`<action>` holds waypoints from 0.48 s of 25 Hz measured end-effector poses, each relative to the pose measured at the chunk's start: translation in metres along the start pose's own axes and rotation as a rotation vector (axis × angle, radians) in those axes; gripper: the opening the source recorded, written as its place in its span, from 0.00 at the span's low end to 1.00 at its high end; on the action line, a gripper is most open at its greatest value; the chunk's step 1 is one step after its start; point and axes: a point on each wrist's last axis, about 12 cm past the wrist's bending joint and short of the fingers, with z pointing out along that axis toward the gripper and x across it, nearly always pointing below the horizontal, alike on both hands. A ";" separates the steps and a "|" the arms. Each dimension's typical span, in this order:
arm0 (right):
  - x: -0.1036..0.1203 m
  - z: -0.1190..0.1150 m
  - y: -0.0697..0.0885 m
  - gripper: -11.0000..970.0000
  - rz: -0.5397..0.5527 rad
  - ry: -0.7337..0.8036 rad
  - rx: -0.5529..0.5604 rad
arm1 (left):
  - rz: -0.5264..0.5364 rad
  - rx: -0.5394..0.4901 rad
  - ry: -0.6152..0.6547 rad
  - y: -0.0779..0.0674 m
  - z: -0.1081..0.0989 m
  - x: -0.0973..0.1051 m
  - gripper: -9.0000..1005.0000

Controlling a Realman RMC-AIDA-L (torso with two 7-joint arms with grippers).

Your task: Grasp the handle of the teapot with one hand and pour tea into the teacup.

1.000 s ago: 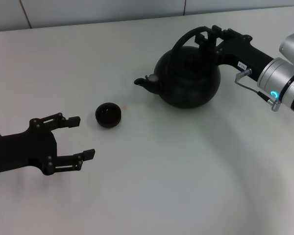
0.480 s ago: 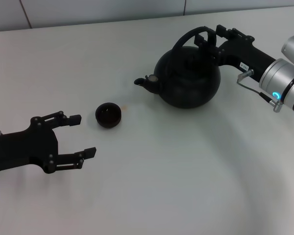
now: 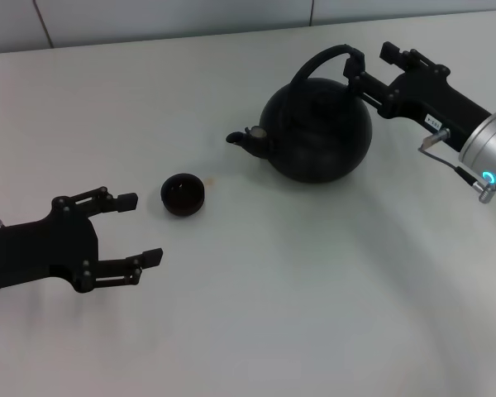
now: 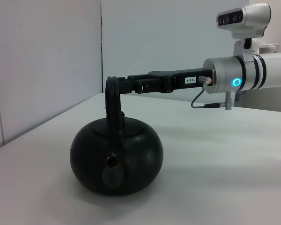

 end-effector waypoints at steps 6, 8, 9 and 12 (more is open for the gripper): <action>0.009 -0.007 0.007 0.72 0.005 0.020 -0.028 | -0.002 0.002 -0.002 -0.001 0.000 0.000 0.86; 0.011 -0.013 0.010 0.72 0.006 0.008 -0.052 | -0.002 0.002 -0.002 -0.001 0.000 0.000 0.86; 0.011 -0.017 0.013 0.72 0.006 -0.008 -0.069 | -0.006 0.002 -0.002 -0.002 0.000 0.001 0.86; 0.008 -0.029 0.021 0.72 -0.001 -0.078 -0.141 | -0.011 0.003 -0.003 -0.003 -0.001 0.003 0.86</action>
